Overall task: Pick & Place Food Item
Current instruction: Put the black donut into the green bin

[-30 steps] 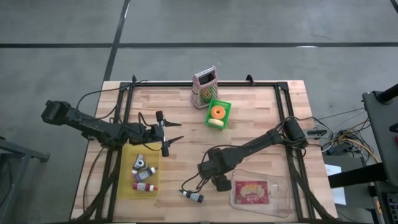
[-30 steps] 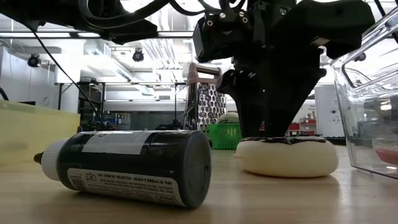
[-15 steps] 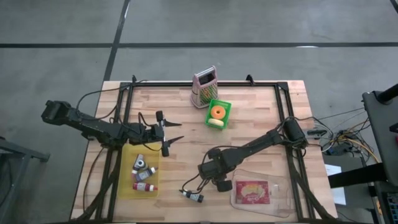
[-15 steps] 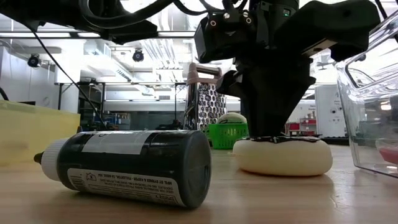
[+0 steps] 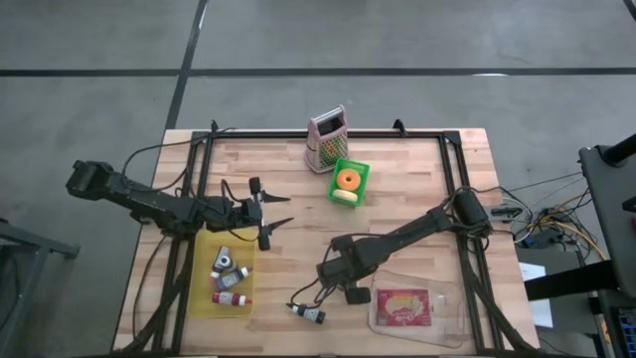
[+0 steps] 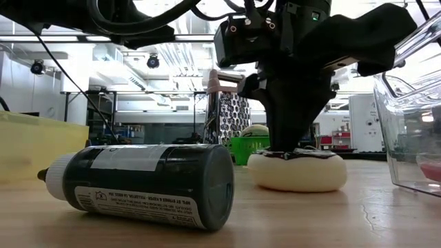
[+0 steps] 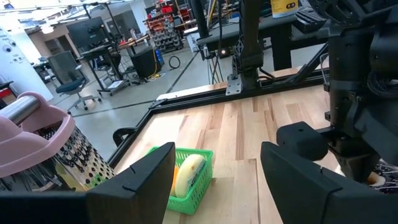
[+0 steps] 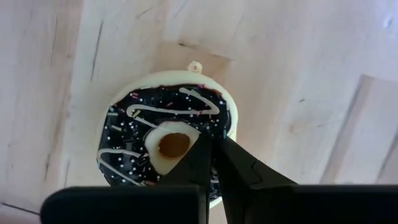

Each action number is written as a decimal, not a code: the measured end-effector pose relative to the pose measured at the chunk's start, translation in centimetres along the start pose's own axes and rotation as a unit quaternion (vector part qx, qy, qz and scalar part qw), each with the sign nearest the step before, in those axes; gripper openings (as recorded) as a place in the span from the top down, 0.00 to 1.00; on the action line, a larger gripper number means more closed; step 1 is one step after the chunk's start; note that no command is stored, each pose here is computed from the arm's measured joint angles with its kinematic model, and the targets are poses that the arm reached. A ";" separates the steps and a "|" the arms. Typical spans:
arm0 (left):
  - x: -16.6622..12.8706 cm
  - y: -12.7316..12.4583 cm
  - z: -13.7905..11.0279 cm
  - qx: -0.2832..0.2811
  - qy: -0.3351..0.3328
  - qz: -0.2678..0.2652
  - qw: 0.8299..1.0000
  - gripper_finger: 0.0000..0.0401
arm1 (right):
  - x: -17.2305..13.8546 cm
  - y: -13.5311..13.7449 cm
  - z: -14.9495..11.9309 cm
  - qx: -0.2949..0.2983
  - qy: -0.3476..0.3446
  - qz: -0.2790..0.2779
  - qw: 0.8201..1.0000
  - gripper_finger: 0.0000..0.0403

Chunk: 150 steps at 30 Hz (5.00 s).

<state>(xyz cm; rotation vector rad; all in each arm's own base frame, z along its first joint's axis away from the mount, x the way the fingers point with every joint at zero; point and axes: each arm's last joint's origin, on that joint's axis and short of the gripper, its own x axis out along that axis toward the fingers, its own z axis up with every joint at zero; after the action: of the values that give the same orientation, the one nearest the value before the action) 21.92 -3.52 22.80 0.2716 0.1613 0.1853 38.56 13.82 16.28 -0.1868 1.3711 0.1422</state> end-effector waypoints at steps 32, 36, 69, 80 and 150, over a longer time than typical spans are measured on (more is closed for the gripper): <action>-0.8 -1.4 -1.4 0.018 0.011 -0.055 0.998 0.40 | -4.7 -1.6 2.0 -0.025 -0.047 -0.189 0.980 0.98; -0.7 -1.4 -1.4 0.021 0.013 -0.050 0.998 0.40 | -5.3 -2.8 2.0 -0.023 -0.029 -0.243 0.969 0.98; -0.8 -1.4 -1.6 0.023 0.024 -0.045 0.998 0.40 | -6.4 -17.6 -0.2 0.070 0.079 -0.388 0.916 0.98; -0.8 -1.4 -1.6 0.021 0.024 -0.046 0.998 0.40 | -8.0 -17.3 -0.9 0.098 0.068 -0.354 0.928 0.98; -0.8 -1.4 -1.8 0.019 0.031 -0.047 0.998 0.40 | -2.6 -23.7 -5.5 0.170 0.079 -0.251 0.950 0.90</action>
<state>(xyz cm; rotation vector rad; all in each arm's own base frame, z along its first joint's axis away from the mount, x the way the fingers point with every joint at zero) 21.08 -4.57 20.81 0.2950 0.2387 0.0974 37.75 -10.51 18.97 -0.2553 1.4418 -0.5433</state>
